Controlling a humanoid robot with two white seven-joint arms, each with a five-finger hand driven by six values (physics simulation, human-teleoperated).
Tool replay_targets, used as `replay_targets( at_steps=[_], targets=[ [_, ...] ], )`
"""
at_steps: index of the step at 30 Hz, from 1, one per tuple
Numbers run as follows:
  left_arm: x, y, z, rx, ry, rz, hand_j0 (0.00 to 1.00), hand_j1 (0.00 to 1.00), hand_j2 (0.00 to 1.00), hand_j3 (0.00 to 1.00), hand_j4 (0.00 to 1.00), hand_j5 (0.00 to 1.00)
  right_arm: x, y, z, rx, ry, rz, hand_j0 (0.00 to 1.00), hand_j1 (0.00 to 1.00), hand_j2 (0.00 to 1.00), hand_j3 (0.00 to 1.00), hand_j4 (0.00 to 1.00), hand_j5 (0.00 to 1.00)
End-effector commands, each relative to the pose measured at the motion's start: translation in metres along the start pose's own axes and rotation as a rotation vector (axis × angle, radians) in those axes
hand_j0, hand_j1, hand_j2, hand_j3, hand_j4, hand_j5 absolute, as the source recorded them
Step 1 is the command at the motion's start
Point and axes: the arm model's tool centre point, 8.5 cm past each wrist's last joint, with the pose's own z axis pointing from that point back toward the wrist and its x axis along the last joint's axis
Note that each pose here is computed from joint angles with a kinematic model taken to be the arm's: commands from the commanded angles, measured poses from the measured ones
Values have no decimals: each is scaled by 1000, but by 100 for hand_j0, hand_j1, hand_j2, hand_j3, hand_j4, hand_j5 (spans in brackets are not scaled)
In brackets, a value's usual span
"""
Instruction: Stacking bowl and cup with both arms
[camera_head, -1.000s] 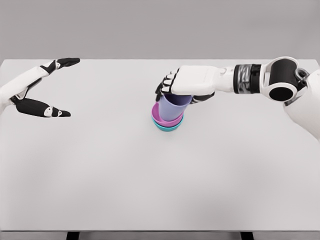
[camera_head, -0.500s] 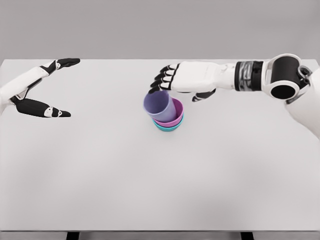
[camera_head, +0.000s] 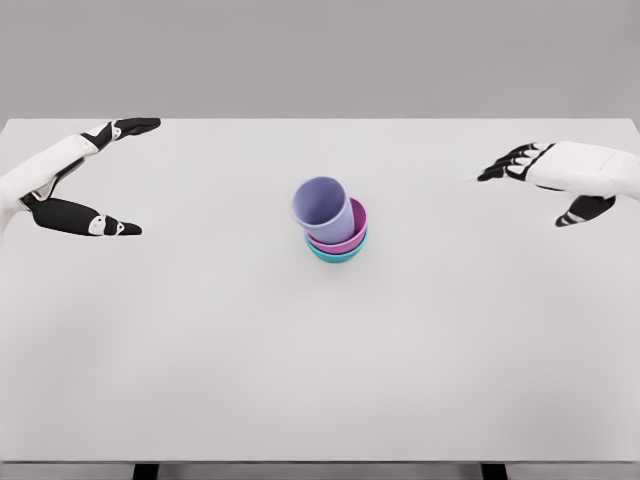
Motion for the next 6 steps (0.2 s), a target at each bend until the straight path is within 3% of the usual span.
replay_targets(
  at_steps=[1, 6],
  targets=[
    [0, 0, 0, 1, -2, 5, 100, 100, 100, 100, 100, 100, -4, -1, 8, 3, 16, -4, 100, 100, 100, 100, 100, 100],
    [0, 0, 0, 1, -2, 5, 100, 100, 100, 100, 100, 100, -4, -1, 6, 2, 13, -4, 100, 100, 100, 100, 100, 100]
  ],
)
